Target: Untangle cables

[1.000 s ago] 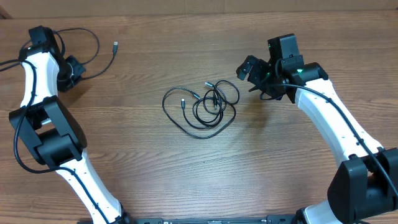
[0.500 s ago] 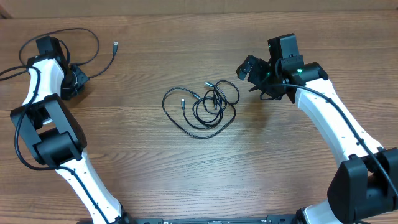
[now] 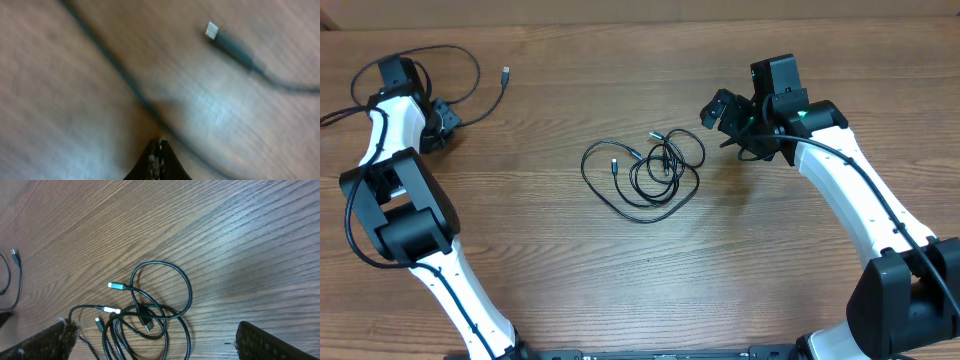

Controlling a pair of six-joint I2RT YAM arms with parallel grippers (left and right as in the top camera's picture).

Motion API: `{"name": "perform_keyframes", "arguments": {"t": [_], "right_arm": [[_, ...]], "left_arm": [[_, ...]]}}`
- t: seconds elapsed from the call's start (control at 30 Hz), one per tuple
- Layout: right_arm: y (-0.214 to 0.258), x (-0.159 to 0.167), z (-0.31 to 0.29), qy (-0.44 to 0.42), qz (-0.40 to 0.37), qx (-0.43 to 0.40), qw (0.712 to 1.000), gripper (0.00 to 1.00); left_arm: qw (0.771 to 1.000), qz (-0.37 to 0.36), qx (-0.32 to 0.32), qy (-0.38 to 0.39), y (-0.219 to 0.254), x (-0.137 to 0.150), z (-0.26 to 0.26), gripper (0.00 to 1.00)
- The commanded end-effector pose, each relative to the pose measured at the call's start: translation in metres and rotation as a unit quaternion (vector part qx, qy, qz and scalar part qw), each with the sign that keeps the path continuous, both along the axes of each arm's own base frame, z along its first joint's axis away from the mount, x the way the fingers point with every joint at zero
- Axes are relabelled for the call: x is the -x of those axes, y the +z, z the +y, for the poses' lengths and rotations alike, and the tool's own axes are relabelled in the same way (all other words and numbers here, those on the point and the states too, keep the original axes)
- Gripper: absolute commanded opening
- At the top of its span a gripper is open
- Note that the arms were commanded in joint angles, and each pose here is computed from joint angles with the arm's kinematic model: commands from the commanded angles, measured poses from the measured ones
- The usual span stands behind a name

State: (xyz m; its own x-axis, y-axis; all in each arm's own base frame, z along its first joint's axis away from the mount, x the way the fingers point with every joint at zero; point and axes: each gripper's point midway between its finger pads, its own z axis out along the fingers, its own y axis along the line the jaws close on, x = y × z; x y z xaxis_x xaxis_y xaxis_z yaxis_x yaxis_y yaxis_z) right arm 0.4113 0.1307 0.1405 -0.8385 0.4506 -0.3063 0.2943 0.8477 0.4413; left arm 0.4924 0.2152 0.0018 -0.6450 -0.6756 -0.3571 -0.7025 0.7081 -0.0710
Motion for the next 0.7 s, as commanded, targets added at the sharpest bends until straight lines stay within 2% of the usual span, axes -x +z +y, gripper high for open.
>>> {"name": "perform_keyframes", "arguments": {"t": [0.0, 0.27, 0.47, 0.67], "right_arm": [[-0.002, 0.000, -0.003, -0.002, 0.000, 0.006, 1.000, 1.00], [-0.002, 0.000, -0.003, -0.002, 0.000, 0.006, 1.000, 1.00], [-0.002, 0.000, -0.003, -0.002, 0.000, 0.006, 1.000, 1.00], [-0.002, 0.000, -0.003, -0.002, 0.000, 0.006, 1.000, 1.00]], "left_arm": [[0.996, 0.079, 0.034, 0.009, -0.093, 0.029, -0.010, 0.04], [0.998, 0.055, 0.024, 0.007, -0.141, 0.016, -0.005, 0.04], [1.000, -0.009, -0.007, -0.005, -0.123, -0.018, 0.010, 0.06], [0.999, -0.022, -0.020, -0.020, -0.084, -0.040, 0.020, 0.07]]}}
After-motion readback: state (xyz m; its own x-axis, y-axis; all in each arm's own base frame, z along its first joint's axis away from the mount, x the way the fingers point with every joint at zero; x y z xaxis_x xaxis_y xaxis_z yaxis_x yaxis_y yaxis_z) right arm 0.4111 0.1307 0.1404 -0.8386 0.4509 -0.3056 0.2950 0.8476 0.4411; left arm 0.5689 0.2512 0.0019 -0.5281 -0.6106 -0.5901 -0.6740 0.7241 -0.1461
